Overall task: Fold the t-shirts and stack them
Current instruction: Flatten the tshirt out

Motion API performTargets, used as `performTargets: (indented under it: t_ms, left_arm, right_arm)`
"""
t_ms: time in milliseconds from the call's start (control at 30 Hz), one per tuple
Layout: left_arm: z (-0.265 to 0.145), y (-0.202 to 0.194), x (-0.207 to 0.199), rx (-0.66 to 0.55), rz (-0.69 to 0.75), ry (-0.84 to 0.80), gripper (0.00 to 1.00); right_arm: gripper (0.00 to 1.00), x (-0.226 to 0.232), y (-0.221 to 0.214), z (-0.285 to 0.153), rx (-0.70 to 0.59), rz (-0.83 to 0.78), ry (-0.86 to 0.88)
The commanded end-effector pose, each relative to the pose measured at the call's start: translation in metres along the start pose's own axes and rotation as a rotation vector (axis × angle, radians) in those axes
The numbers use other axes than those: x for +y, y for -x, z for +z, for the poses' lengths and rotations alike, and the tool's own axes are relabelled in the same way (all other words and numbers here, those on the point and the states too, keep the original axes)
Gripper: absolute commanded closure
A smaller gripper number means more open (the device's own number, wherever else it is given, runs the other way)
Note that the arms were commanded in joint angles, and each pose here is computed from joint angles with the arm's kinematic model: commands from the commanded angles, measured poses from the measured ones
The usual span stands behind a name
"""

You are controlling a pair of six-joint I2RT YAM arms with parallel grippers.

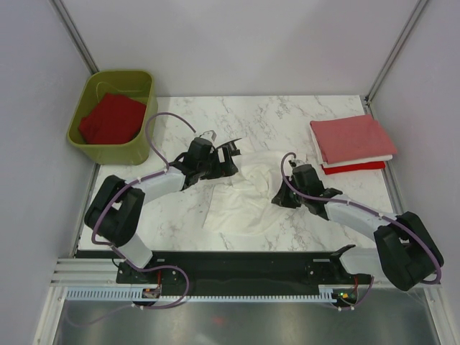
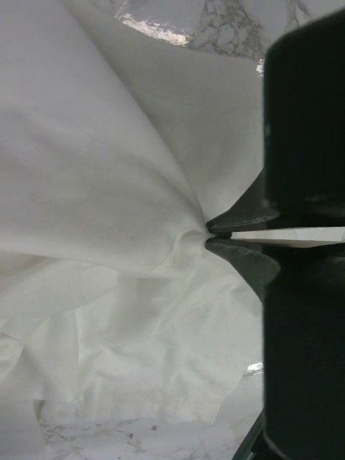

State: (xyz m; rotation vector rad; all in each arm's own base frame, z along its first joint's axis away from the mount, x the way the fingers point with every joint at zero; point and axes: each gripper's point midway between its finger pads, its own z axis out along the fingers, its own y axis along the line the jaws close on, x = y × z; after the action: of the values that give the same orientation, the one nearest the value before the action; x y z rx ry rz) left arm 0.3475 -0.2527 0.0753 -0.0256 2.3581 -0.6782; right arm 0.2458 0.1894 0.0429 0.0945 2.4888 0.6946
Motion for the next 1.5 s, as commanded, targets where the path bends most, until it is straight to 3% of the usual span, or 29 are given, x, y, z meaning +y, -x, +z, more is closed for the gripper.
performTargets:
  t_ms: [0, 67, 333, 567, 767, 1100, 1167, 1200, 1233, 1333, 1467]
  left_arm:
    - [-0.010, 0.011, -0.008, -0.039, 0.019, -0.023, 0.02]
    - [-0.011, 0.012, -0.008, -0.042, 0.019, -0.023, 0.02]
    - [-0.016, 0.013, -0.014, -0.057, 0.033, -0.046, 0.02]
    - [-0.032, 0.013, -0.049, -0.112, 0.116, -0.210, 0.00]
    - [-0.048, 0.009, -0.089, -0.173, 0.252, -0.331, 0.00]
    - [-0.037, -0.007, -0.100, -0.099, 0.283, -0.346, 0.01]
    - [-0.036, -0.008, -0.099, -0.093, 0.283, -0.342, 0.01]
    - [-0.036, -0.007, -0.099, -0.095, 0.283, -0.338, 0.01]
    - [-0.035, -0.008, -0.098, -0.093, 0.282, -0.333, 0.01]
    - [-0.035, -0.008, -0.096, -0.092, 0.280, -0.321, 0.01]
    - [-0.035, -0.007, -0.096, -0.096, 0.279, -0.321, 0.01]
  right_arm:
    - [0.92, 0.017, 0.028, -0.002, -0.076, -0.024, 0.028]
    - [1.00, 0.018, 0.032, -0.008, -0.085, -0.029, 0.015]
    - [1.00, 0.049, 0.091, -0.057, -0.208, -0.095, -0.008]
    - [1.00, 0.087, 0.137, -0.108, -0.286, -0.150, 0.013]
    - [1.00, 0.068, 0.121, -0.109, -0.267, -0.148, -0.036]
    - [1.00, -0.011, 0.056, -0.061, -0.221, -0.099, -0.179]
    - [0.97, -0.024, 0.046, -0.052, -0.200, -0.082, -0.198]
    - [0.90, -0.025, 0.047, -0.047, -0.203, -0.075, -0.188]
    - [0.75, -0.026, 0.046, -0.044, -0.197, -0.067, -0.178]
    - [0.52, -0.025, 0.041, -0.034, -0.189, -0.053, -0.139]
    - [0.41, -0.034, 0.040, -0.027, -0.202, -0.062, -0.163]
